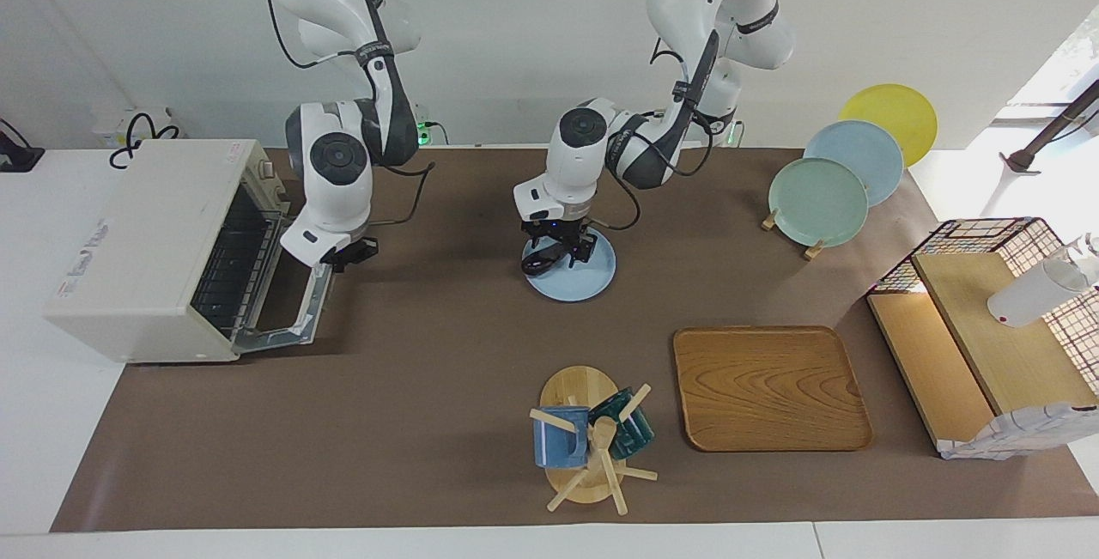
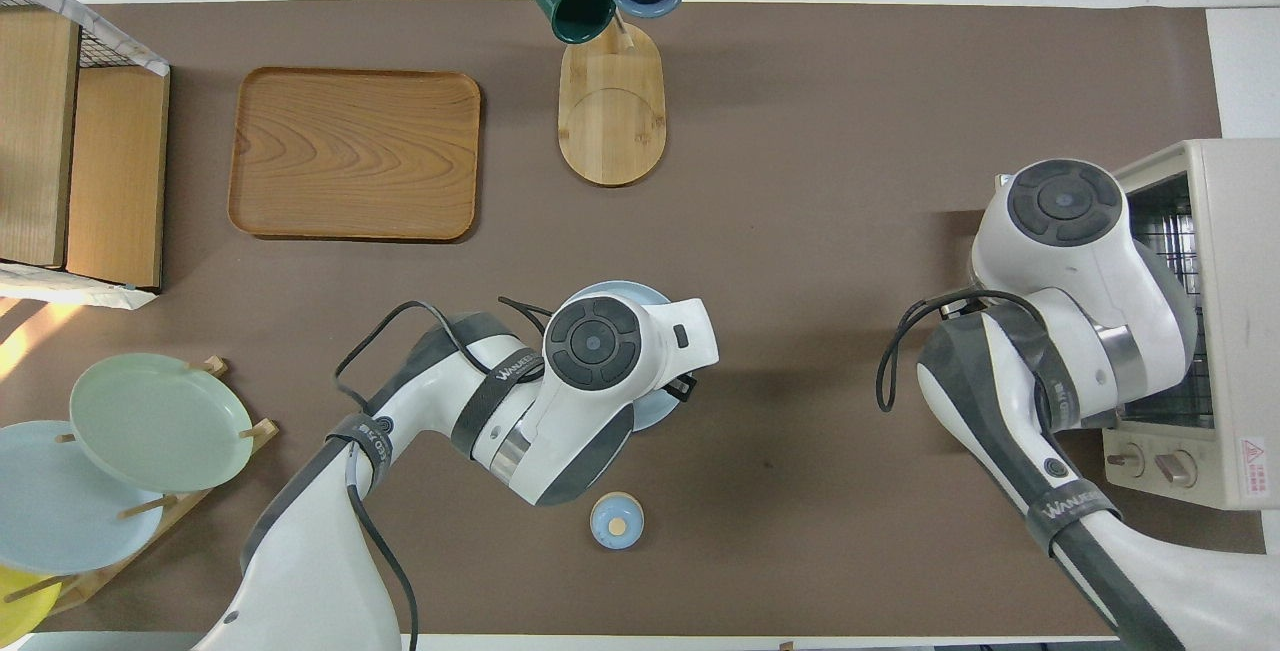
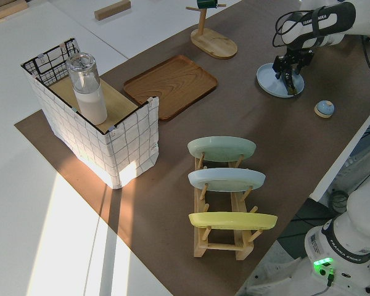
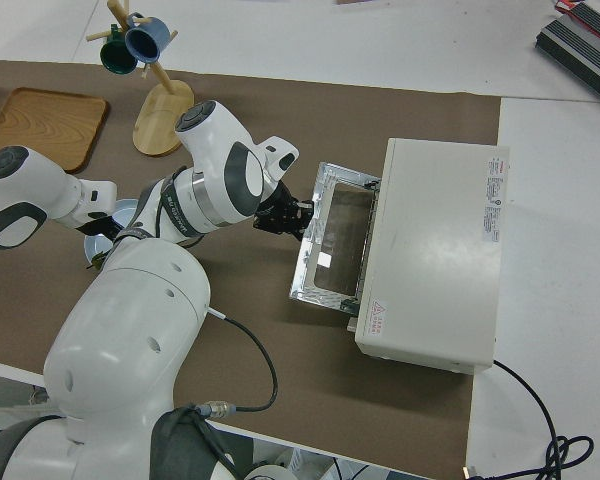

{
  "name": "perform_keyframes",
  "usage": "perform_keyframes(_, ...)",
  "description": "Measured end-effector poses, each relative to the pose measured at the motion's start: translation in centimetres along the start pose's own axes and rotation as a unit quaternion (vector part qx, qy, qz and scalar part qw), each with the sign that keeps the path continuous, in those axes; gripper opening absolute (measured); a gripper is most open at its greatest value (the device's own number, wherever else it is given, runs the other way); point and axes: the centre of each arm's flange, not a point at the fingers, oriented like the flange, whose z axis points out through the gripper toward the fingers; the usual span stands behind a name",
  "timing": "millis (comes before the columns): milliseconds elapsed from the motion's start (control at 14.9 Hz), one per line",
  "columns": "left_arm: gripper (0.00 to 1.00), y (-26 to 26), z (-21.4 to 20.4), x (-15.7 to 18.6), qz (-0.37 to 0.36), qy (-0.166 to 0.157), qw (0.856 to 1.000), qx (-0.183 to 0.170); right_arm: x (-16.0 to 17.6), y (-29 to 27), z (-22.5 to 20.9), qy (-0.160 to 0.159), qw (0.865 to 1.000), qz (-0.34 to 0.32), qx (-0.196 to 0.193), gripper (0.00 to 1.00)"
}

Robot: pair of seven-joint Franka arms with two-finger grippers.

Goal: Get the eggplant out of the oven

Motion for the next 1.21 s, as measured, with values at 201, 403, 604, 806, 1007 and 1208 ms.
perform_keyframes(201,0.65,-0.1,0.0,0.0,0.000,0.000,1.000,0.000,-1.6,4.7,-3.7,0.000,1.000,-0.003,-0.002,0.01)
perform_keyframes(403,0.43,-0.2,0.0,0.0,-0.001,0.000,1.000,0.000,-3.9,10.5,-5.2,0.009,1.000,0.019,-0.002,0.01)
perform_keyframes(604,0.37,-0.5,-0.1,0.1,-0.004,0.001,1.000,0.000,-4.7,12.7,-5.4,0.010,1.000,0.027,-0.005,0.07)
perform_keyframes(806,0.37,-2.0,-0.3,0.4,-0.022,0.002,1.000,-0.004,-5.8,12.6,-7.0,0.011,0.999,0.031,0.009,0.23)
perform_keyframes(1007,0.37,-5.0,-1.6,1.2,-0.053,0.008,0.998,-0.011,-8.0,11.8,-12.5,0.033,0.997,0.042,0.058,0.40)
perform_keyframes(1208,0.37,-9.5,-5.1,2.5,-0.091,0.009,0.996,-0.013,-9.8,11.7,-16.8,0.042,0.992,0.052,0.105,0.46)
